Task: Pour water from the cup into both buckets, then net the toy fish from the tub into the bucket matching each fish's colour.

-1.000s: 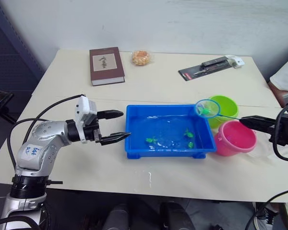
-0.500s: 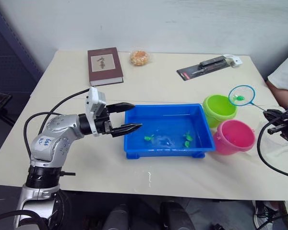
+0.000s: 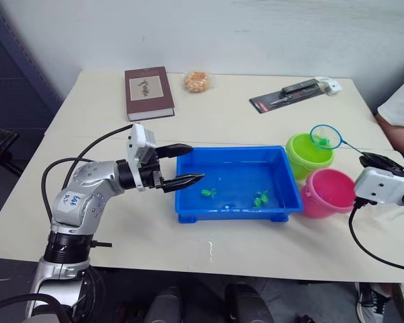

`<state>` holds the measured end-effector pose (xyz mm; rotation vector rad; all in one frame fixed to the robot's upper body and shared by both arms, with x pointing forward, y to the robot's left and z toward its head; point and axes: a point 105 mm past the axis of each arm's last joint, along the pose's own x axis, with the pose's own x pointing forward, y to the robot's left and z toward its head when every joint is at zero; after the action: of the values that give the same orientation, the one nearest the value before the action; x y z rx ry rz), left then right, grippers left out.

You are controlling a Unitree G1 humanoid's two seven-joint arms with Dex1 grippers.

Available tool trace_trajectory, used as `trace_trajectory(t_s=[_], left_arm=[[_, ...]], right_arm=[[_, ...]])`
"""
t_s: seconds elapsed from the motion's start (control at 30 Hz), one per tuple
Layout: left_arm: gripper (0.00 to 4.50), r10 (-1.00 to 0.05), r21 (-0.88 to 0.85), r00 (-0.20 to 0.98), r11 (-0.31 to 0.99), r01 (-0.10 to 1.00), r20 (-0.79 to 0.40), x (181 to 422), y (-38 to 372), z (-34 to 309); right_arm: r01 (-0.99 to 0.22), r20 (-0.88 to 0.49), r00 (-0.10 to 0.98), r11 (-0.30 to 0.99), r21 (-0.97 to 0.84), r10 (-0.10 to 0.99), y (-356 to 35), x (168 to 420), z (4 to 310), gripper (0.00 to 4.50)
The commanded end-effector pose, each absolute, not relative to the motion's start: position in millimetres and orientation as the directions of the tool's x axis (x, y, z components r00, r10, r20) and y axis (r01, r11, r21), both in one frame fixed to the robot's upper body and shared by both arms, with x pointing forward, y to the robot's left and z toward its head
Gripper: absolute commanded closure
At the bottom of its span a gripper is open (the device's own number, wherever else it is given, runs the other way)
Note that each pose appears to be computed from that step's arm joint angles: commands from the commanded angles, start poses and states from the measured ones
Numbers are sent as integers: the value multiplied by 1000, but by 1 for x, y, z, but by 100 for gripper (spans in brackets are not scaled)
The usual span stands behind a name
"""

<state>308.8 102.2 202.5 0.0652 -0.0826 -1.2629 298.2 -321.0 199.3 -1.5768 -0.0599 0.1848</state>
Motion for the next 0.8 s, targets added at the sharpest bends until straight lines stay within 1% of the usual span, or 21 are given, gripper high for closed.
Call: trace_trajectory(t_s=[0.03, 0.07, 0.13, 0.17, 0.2, 0.23, 0.27, 0.33, 0.4, 0.43, 0.47, 0.53, 0.57, 0.6, 0.63, 0.67, 0.73, 0.8], left_arm=[[1, -952, 127, 303, 306, 944, 41, 308, 103, 209], [1, -952, 128, 303, 306, 943, 42, 308, 102, 209], [1, -952, 128, 304, 307, 943, 44, 309, 102, 209], [1, -952, 128, 303, 307, 943, 45, 309, 102, 210], [1, -952, 129, 303, 306, 943, 46, 309, 102, 210], [1, -952, 129, 303, 307, 943, 46, 309, 102, 210], [1, -951, 130, 304, 308, 943, 46, 309, 102, 210], [1, -950, 132, 308, 311, 941, 45, 309, 104, 210], [1, -949, 134, 313, 316, 939, 41, 309, 106, 209], [1, -948, 135, 317, 319, 938, 38, 309, 108, 209], [1, -947, 136, 319, 321, 937, 36, 309, 110, 208], [1, -946, 138, 323, 324, 936, 27, 309, 112, 207], [1, -946, 138, 324, 324, 936, 24, 308, 114, 206], [1, -946, 138, 325, 325, 936, 22, 308, 115, 206], [1, -945, 138, 325, 325, 936, 17, 308, 116, 205], [1, -946, 139, 325, 323, 936, 11, 308, 117, 204], [1, -947, 143, 323, 319, 937, -2, 307, 119, 202], [1, -948, 148, 319, 313, 938, -15, 306, 120, 201]], right_arm=[[26, -1, 977, -123, -992, 215, -313, 299, 213, 450], [51, 12, 973, -164, -985, 229, -311, 300, 216, 450], [91, 51, 969, -161, -983, 240, -311, 300, 221, 450], [77, 34, 969, -169, -983, 243, -311, 301, 218, 450], [73, 35, 970, -151, -986, 242, -312, 301, 217, 450], [71, 45, 972, -104, -992, 232, -314, 301, 219, 450], [83, 74, 970, -26, -996, 231, -314, 301, 224, 450], [85, 134, 964, 211, -974, 231, -312, 301, 236, 450], [-21, 130, 942, 439, -898, 310, -298, 298, 246, 450], [-87, 125, 925, 523, -848, 358, -290, 296, 254, 450], [-144, 116, 906, 554, -820, 408, -281, 293, 261, 450], [-264, 52, 872, 557, -788, 487, -265, 288, 268, 450], [-342, -13, 853, 539, -770, 522, -257, 285, 266, 450], [-420, -82, 825, 510, -750, 559, -249, 281, 262, 450], [-521, -199, 795, 477, -708, 573, -243, 279, 250, 450], [-593, -292, 760, 436, -677, 581, -238, 275, 240, 450], [-673, -413, 719, 410, -616, 559, -233, 272, 224, 450], [-715, -480, 686, 381, -586, 547, -227, 270, 215, 450]])
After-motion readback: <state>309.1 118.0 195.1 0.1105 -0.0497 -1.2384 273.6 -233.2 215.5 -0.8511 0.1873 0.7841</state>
